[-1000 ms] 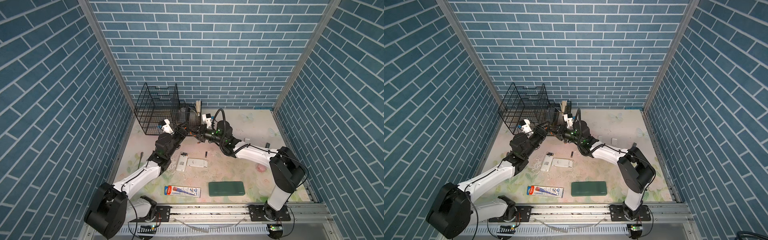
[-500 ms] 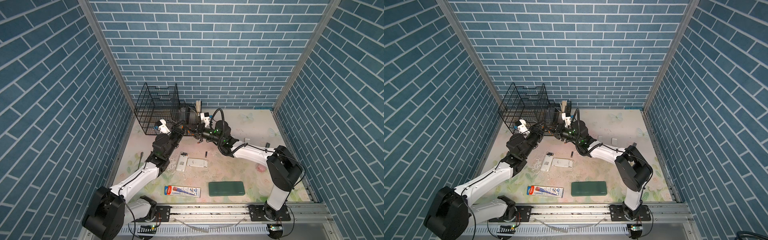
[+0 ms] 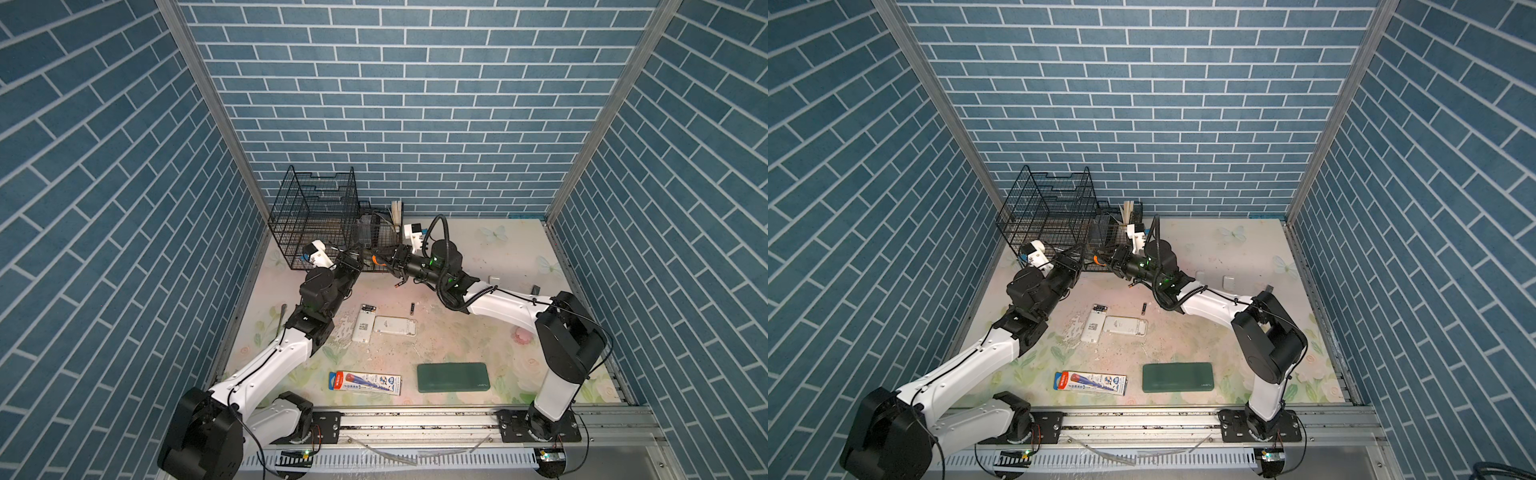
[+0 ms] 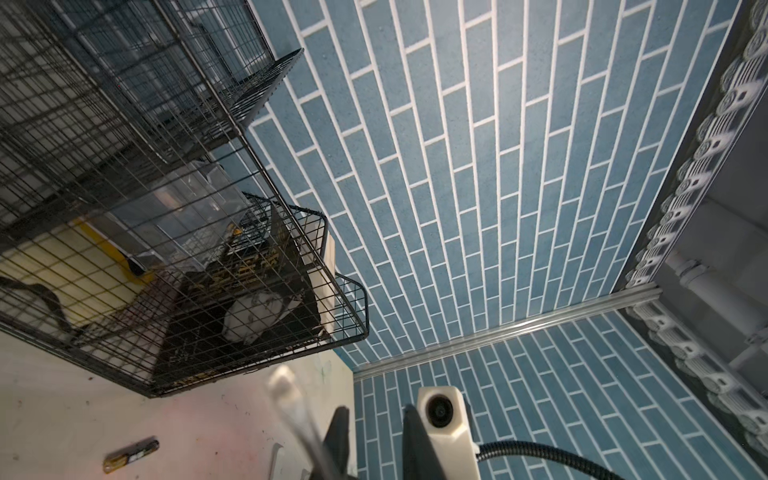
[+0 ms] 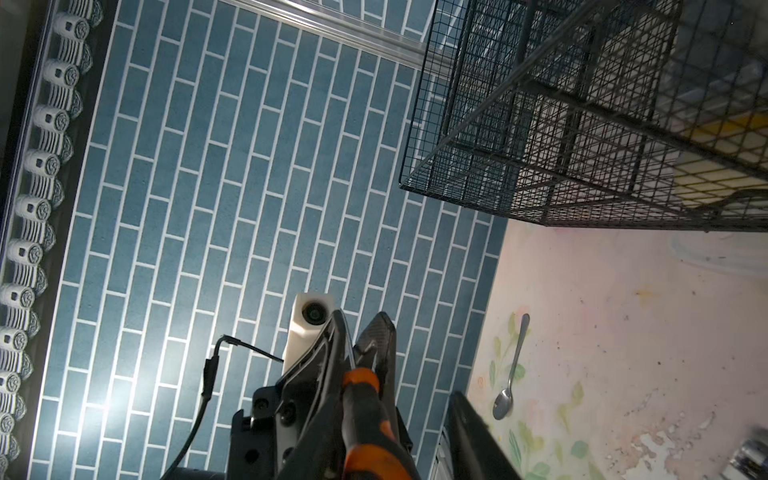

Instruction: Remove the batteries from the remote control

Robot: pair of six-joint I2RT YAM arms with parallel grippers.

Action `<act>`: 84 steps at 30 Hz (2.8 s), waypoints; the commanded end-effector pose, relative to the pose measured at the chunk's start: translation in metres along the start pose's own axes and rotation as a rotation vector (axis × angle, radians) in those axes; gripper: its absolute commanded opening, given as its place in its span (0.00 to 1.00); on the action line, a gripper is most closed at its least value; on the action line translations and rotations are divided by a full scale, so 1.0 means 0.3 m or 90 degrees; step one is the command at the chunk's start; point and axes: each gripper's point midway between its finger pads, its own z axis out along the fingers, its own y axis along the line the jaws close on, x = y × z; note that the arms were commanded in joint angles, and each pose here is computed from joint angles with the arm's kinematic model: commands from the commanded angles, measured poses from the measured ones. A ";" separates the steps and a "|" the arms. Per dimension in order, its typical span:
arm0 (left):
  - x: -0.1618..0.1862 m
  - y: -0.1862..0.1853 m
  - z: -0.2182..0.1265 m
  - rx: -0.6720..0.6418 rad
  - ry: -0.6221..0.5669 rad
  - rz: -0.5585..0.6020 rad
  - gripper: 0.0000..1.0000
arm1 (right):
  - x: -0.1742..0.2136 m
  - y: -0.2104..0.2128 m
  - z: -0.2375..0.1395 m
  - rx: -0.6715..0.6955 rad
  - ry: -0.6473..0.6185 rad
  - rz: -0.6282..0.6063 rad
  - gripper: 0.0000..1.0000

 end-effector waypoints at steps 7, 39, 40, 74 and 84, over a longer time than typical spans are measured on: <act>-0.016 0.053 -0.018 -0.035 0.013 -0.012 0.00 | 0.051 0.014 -0.083 0.039 0.040 -0.091 0.42; 0.029 0.128 -0.082 -0.199 0.128 -0.132 0.00 | 0.181 0.047 -0.083 0.086 0.171 -0.381 0.53; 0.031 0.129 -0.082 -0.200 0.131 -0.132 0.00 | 0.180 0.053 -0.076 0.083 0.170 -0.383 0.52; 0.048 0.149 -0.082 -0.206 0.144 -0.133 0.00 | 0.183 0.003 0.094 0.071 0.213 -0.356 0.45; 0.063 0.154 -0.074 -0.199 0.156 -0.138 0.00 | 0.165 0.005 0.128 0.075 0.209 -0.346 0.01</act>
